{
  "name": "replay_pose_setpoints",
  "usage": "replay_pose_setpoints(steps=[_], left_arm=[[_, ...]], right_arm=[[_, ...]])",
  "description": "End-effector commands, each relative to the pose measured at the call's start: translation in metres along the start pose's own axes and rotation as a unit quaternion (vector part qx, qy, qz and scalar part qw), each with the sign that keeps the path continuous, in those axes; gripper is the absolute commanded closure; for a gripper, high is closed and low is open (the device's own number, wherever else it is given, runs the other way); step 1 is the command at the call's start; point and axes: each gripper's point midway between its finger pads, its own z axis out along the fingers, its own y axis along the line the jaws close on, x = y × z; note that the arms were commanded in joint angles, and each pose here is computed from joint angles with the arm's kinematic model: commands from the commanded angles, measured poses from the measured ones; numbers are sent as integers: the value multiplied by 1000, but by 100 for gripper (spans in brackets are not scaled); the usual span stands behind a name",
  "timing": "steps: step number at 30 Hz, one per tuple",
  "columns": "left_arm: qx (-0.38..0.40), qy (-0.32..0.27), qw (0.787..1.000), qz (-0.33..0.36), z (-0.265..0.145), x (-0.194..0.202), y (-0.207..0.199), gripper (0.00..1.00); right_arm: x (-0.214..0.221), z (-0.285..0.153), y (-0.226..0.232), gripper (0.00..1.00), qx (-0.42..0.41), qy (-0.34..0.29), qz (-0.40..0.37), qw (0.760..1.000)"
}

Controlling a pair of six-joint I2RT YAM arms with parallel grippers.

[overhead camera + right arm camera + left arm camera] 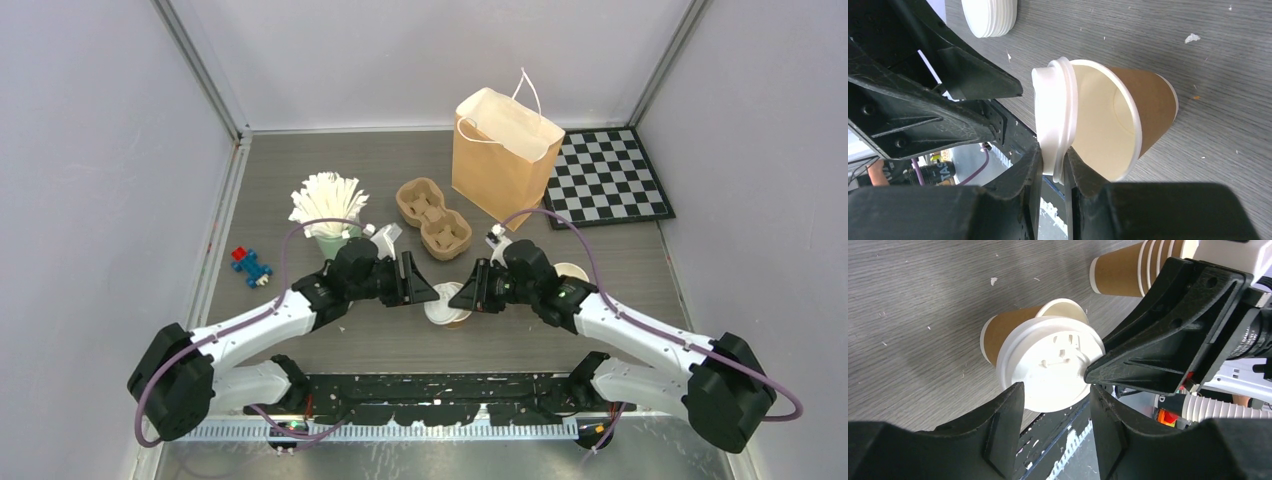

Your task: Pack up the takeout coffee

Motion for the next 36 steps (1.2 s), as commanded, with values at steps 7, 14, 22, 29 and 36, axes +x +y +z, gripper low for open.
replay_pose_setpoints(steps=[7,14,22,29,36], left_arm=[[-38,-47,998,22,-24,-16,1,43],[-31,-40,999,21,-24,-16,-4,42],[-8,-21,1000,14,-13,-14,-12,43],[5,-19,1000,9,-6,-16,-17,43],[10,-10,1000,0,5,-15,-16,43]], right_arm=[[-18,-15,42,78,-75,-29,-14,997],[-22,-23,45,78,-68,-37,-31,997],[-23,-31,54,78,-90,-39,-39,994],[-31,-36,37,77,-79,-45,-26,996],[-31,-31,23,75,-85,-30,1,996]])
